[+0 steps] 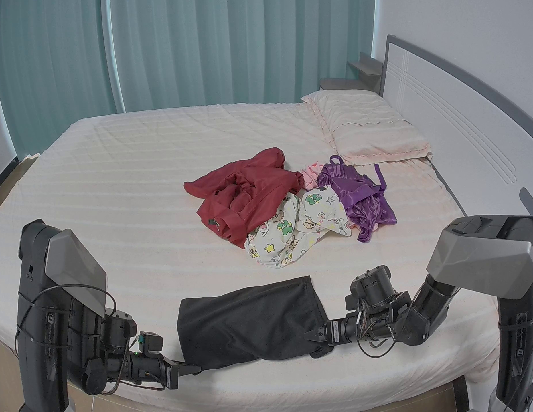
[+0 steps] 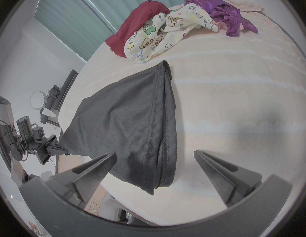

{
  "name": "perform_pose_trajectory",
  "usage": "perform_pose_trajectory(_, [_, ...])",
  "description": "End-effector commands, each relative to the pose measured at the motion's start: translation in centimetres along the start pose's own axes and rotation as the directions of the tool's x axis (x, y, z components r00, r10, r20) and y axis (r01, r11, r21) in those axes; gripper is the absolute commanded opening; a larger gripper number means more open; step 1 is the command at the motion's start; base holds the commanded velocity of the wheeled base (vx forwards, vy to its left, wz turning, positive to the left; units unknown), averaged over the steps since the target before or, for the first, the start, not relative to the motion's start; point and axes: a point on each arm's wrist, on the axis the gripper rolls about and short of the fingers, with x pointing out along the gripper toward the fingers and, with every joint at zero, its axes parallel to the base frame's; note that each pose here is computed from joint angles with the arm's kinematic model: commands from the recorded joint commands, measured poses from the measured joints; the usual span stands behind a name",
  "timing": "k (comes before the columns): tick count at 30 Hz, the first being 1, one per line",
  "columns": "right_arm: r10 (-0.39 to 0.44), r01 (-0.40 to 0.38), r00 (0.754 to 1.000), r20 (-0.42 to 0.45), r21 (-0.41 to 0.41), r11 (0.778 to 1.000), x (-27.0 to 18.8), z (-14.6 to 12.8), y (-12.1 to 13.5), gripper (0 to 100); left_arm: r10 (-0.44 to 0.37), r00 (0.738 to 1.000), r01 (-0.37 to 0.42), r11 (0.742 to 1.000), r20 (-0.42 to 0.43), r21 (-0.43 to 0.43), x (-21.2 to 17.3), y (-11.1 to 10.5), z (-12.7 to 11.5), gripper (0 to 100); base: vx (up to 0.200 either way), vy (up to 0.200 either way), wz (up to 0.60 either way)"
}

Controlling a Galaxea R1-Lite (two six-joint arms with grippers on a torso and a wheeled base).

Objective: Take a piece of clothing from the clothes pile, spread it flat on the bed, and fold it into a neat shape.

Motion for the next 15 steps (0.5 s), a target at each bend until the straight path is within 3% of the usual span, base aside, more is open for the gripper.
perform_pose_trajectory(1, [-0.007, 0.006, 1.000, -0.015, -0.004, 1.000, 0.8, -0.3, -0.1, 100, -0.002, 1.000, 0.002, 1.000, 0.008, 0.006, 0.0, 0.0, 0.0, 0, 0.000, 0.000, 0.00])
perform_pose_trajectory(9, [-0.030, 0.030, 1.000, 0.008, -0.018, 0.999, 2.2, 0.2, 0.4, 100, -0.013, 1.000, 0.013, 1.000, 0.005, 0.005, -0.1, -0.1, 0.0, 0, 0.000, 0.000, 0.00])
perform_pose_trajectory(10, [-0.033, 0.033, 0.999, 0.003, -0.019, 0.999, 2.2, 0.2, 0.5, 0, -0.013, 1.000, 0.013, 1.000, 0.006, 0.006, 0.0, -0.1, 0.0, 0, 0.000, 0.000, 0.00])
perform_pose_trajectory(15, [-0.064, 0.064, 0.997, -0.033, -0.026, 0.998, 2.0, 0.0, 0.5, 0, -0.007, 1.000, 0.007, 1.000, 0.014, 0.004, 0.0, 0.1, 0.1, 0, 0.000, 0.000, 0.00])
